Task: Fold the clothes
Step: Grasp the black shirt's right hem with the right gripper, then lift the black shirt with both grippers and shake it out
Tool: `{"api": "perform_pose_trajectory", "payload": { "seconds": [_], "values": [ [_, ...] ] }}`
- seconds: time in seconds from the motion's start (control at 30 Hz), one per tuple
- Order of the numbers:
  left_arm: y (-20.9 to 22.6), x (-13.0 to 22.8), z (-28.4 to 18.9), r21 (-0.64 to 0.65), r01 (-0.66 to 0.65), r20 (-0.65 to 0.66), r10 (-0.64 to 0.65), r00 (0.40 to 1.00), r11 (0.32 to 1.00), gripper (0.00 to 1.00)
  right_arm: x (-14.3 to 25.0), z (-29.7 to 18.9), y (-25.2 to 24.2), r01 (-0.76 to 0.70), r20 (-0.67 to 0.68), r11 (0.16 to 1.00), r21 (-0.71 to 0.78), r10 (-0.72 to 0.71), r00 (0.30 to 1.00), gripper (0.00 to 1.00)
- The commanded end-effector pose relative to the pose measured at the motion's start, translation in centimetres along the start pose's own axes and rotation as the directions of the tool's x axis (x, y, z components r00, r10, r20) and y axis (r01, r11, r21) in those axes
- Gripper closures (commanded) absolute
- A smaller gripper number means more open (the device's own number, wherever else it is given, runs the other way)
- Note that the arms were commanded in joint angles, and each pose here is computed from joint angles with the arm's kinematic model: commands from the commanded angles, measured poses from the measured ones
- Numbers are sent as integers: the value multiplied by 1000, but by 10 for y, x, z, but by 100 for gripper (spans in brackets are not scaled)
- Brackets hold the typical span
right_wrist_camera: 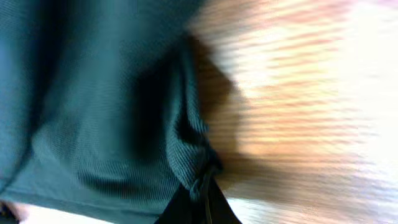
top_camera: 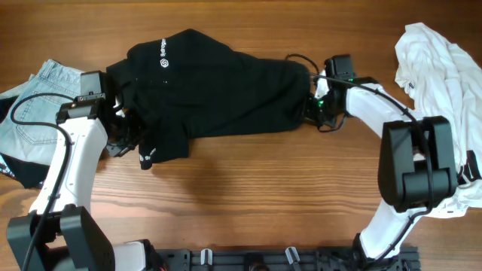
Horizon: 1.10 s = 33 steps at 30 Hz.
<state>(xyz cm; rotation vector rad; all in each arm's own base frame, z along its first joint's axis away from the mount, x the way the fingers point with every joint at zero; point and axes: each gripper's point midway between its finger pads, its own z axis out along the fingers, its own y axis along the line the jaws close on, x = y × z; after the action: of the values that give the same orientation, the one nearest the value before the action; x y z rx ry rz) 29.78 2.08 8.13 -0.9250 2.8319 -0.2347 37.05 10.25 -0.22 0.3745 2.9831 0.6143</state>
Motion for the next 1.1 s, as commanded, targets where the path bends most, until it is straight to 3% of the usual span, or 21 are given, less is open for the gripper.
{"api": "perform_pose_trajectory", "payload": {
  "seconds": [0.0,0.2,0.37,0.5,0.67,0.8,0.93,1.03,1.07],
  "values": [
    [-7,-11,-11,22,-35,44,34,998,999,96,-30,-60,-18,-4,95,999,35,1,995,96],
    [-46,-44,-74,104,-181,241,152,959,978,96,-52,-197,-22,-3,351,994,113,-37,936,96],
    [-75,-56,-154,177,-257,431,160,888,950,96,-39,-299,-4,23,567,987,161,-111,816,96],
    [-87,-54,-238,235,-325,603,125,788,916,96,-23,-367,17,51,712,985,165,-155,685,96],
    [-92,-39,-336,279,-419,789,43,613,864,96,-5,-433,39,81,833,983,165,-183,523,96],
    [-89,-25,-377,288,-468,859,-9,512,836,96,7,-465,45,75,883,982,176,-191,429,96],
    [-88,-24,-376,289,-468,858,-9,513,835,96,3,-467,42,63,885,978,200,-208,416,96],
    [-95,-36,-357,292,-455,828,16,561,841,96,-9,-451,36,54,859,977,208,-209,468,96],
    [-105,-46,-338,303,-455,795,42,606,837,96,-23,-434,31,43,833,976,213,-204,515,96]
  ]
}}
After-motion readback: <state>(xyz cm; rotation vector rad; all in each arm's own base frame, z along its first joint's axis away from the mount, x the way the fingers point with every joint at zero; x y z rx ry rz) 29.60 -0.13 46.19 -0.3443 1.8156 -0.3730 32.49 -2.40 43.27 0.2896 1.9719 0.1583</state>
